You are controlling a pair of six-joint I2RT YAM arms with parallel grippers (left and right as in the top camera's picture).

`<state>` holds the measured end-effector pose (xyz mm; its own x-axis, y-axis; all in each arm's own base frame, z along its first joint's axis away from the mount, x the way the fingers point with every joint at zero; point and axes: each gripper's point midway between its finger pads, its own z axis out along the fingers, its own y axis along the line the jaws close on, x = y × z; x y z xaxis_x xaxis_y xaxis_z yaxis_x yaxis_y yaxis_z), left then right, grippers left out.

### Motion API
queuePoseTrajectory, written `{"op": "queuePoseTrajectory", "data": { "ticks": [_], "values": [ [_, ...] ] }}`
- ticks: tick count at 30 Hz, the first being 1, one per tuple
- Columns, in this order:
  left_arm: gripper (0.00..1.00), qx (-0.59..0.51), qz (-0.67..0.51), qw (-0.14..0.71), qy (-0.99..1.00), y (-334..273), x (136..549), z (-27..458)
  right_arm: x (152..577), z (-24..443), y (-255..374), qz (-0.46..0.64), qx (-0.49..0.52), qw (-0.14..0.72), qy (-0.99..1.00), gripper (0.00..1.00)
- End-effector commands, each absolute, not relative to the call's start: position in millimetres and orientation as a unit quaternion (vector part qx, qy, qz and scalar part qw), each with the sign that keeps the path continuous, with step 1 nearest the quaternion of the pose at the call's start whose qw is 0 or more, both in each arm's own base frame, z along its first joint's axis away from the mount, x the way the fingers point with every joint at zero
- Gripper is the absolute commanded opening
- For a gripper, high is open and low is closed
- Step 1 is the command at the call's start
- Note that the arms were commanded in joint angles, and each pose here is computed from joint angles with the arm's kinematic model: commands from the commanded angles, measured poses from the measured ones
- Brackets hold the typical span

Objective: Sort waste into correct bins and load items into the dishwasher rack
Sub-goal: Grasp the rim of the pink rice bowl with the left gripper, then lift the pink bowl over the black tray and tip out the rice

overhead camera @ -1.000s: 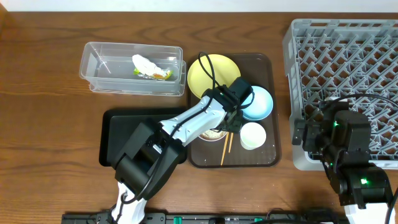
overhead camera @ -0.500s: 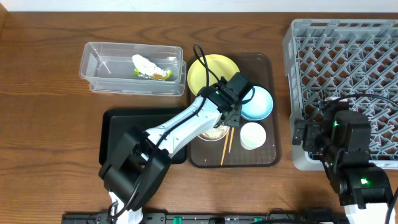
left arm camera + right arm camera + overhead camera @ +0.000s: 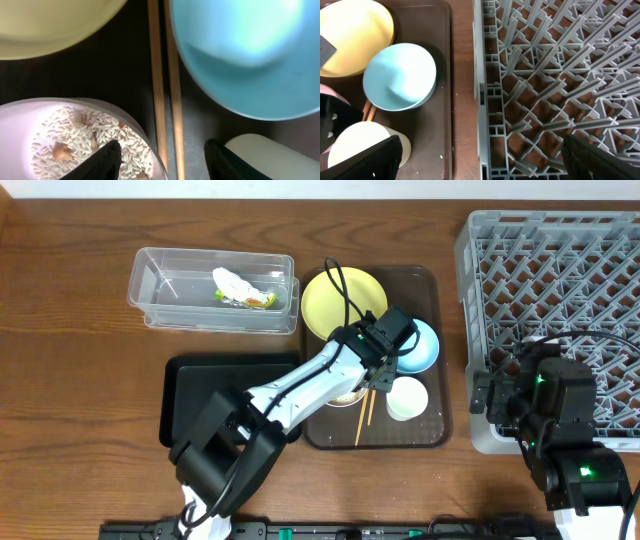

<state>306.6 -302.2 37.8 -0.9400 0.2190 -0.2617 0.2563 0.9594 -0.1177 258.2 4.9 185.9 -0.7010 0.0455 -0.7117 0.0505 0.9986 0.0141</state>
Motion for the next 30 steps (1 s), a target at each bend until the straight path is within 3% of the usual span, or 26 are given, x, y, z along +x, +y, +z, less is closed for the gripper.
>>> {"op": "queuePoseTrajectory", "data": {
  "ticks": [1, 6, 11, 15, 19, 24, 27, 30],
  "values": [
    [0.56, 0.111, -0.062, 0.112, 0.986, -297.6, 303.9, 25.1, 259.8, 193.3, 7.8, -0.001, 0.016, 0.394, 0.919, 0.99],
    [0.44, 0.109, -0.063, 0.11, 0.986, -297.8, 303.5, 24.4, 259.8, 193.5, 7.8, -0.001, 0.016, 0.394, 0.919, 0.99],
    [0.42, 0.11, -0.059, 0.105, 0.987, -295.7, 301.1, 23.5, 259.8, 193.5, 7.8, -0.001, 0.016, 0.394, 0.919, 0.98],
    [0.31, 0.11, -0.054, 0.099, 0.988, -292.3, 298.0, 21.3, 259.8, 193.5, 7.8, -0.001, 0.016, 0.394, 0.919, 0.99],
    [0.28, 0.11, -0.051, 0.096, 0.988, -291.2, 296.3, 20.2, 259.7, 193.2, 7.7, -0.001, 0.016, 0.394, 0.919, 0.99],
    [0.19, 0.11, -0.051, 0.096, 0.988, -291.2, 296.4, 20.2, 259.7, 193.2, 7.7, -0.001, 0.016, 0.394, 0.919, 0.98],
    [0.08, 0.111, -0.051, 0.096, 0.988, -291.2, 296.3, 20.2, 259.7, 193.2, 7.7, -0.001, 0.016, 0.394, 0.919, 0.98],
    [0.06, 0.114, -0.051, 0.096, 0.988, -290.5, 296.0, 22.4, 259.8, 193.4, 7.8, -0.001, 0.016, 0.394, 0.919, 0.98]
  ]
}}
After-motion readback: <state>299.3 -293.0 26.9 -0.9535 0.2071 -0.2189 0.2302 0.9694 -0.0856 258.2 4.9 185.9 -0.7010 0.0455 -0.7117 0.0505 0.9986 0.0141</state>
